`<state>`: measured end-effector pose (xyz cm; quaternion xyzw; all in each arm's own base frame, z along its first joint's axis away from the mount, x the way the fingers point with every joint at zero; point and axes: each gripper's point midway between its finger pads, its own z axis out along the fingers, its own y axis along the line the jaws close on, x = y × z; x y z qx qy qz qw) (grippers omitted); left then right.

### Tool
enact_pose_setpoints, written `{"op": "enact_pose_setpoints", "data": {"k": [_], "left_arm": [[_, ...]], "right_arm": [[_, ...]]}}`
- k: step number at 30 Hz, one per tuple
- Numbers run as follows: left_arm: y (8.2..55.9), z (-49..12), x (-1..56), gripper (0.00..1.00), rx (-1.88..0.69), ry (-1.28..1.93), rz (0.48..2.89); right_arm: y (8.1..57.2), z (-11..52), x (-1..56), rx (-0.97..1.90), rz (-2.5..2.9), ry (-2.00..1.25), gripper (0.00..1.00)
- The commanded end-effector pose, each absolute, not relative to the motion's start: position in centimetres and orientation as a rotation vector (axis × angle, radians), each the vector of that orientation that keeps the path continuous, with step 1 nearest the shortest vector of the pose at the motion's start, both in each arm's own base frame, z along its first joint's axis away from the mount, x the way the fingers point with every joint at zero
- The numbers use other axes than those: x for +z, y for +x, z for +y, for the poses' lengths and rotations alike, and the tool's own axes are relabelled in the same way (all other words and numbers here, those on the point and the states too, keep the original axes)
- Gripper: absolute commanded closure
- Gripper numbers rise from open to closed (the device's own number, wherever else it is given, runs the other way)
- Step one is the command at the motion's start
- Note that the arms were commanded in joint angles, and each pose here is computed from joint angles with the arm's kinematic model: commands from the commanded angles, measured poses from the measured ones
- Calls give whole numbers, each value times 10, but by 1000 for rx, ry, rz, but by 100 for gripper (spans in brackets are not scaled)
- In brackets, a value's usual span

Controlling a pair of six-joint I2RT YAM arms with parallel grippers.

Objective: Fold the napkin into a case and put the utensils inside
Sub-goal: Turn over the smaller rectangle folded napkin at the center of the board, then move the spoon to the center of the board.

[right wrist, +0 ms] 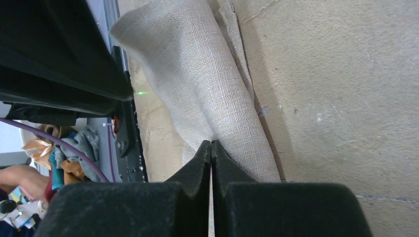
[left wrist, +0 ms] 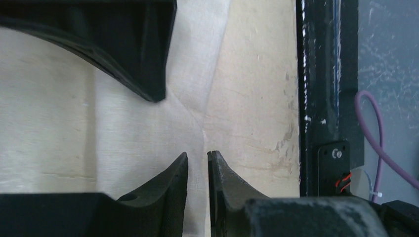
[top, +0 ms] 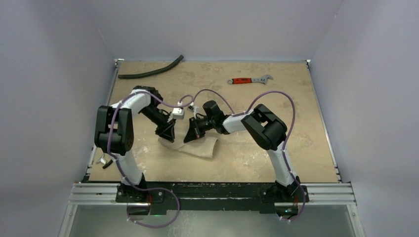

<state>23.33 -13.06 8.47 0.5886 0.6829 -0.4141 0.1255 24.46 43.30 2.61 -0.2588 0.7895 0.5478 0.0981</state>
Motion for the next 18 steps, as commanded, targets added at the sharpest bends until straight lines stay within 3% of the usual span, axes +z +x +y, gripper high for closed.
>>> {"op": "enact_pose_setpoints", "data": {"k": [1,8,18], "left_arm": [[233,-112,45,82,-1105,1805,2051],[259,-86,28,89,-986,1703,2121],[262,-86,-1,95,-903,1637,2174]], "right_arm": [[244,424,4,1522,2398,-812,100],[244,423,-4,1496,2391,-865,100],[252,427,10,1478,2348,-915,100]]}}
